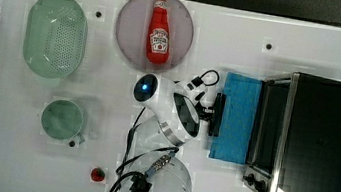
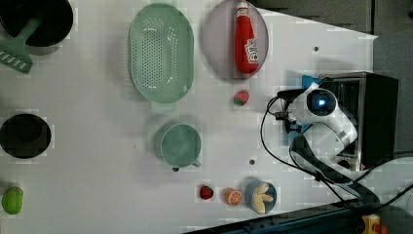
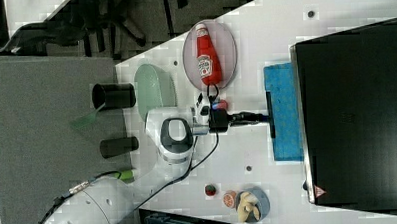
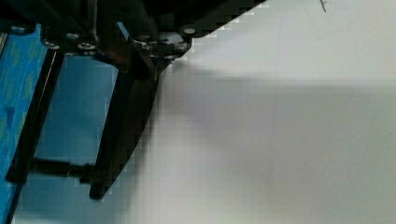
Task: Flap open oven.
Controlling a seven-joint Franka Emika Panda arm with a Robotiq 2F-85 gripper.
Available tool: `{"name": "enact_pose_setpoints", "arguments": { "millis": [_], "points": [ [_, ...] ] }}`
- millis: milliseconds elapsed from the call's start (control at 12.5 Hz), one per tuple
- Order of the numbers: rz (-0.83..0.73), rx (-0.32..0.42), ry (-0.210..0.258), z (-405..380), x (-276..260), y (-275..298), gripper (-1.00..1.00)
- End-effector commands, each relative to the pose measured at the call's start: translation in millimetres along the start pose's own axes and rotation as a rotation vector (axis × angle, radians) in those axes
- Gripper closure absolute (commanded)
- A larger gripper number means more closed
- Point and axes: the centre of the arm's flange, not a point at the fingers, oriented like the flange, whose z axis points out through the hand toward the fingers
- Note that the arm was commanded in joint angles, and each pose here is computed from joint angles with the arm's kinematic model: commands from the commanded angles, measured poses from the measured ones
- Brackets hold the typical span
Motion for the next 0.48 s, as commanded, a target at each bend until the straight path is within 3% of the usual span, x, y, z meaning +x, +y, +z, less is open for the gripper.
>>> {"name": "enact_pose_setpoints", "arguments": {
  "millis": [80,320,480],
  "points": [
    [0.218,0.100,0.136,-82,35,31,0.65],
    [0.463,0.256,0.118,-163,31,85,0.65],
    [0.636,0.410,0.075,-221,17,132,0.65]
  ]
}}
